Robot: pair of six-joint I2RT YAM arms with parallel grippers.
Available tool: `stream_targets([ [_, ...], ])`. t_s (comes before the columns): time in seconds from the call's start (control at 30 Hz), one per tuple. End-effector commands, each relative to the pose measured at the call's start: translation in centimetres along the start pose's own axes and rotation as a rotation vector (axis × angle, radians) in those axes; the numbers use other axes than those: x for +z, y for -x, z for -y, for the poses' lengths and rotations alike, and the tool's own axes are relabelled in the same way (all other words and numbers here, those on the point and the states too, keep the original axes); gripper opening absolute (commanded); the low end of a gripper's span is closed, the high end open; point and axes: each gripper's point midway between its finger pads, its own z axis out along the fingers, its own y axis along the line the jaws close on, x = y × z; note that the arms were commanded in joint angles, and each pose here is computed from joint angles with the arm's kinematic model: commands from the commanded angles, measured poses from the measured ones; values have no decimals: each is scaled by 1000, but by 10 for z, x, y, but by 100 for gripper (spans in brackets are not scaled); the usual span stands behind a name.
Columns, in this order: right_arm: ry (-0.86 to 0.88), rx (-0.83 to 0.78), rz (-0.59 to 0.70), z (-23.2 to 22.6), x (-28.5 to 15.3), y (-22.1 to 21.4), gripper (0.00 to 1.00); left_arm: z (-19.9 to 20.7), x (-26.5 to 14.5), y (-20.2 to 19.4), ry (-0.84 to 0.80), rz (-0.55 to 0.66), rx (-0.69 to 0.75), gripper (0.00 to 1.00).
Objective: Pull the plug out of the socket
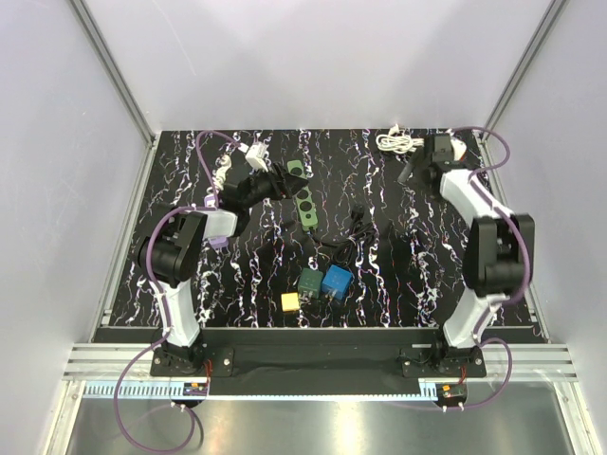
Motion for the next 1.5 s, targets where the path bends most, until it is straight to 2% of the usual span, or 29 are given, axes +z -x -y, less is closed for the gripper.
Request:
stream_targets([
  [0.0,-11,105,81,21,39,58,100,17,3,20,-105,52,52,73],
  [0.13,-51,44,94,40,84,88,100,17,5,19,-130,46,28,73],
  [0.33,-68,-15,61,73,123,106,100,18,8,17,-155,41,9,74],
  [0.57,-75,-131,-34,85,150,85,100,17,10,15,-163,38,-5,73],
  [0.8,-115,-176,-63,95,163,75,100,16,11,13,-169,35,-15,74],
  [1.0,-62,-118,-113,84,160,62,86,17,12,13,-169,35,-17,73],
  [1.17,-38,-93,-106,74,144,65,72,14,12,12,-164,33,-20,73],
  [1.27,-29,-94,-89,62,128,65,56,14,12,11,-163,30,-22,73],
  [1.3,-22,-99,-86,57,122,64,44,14,12,11,-164,29,-22,73],
  [1.33,-20,-93,-88,53,118,62,37,13,12,11,-162,29,-24,73],
  [1.47,-1,-117,-111,34,99,39,28,13,13,10,-167,27,-27,73],
])
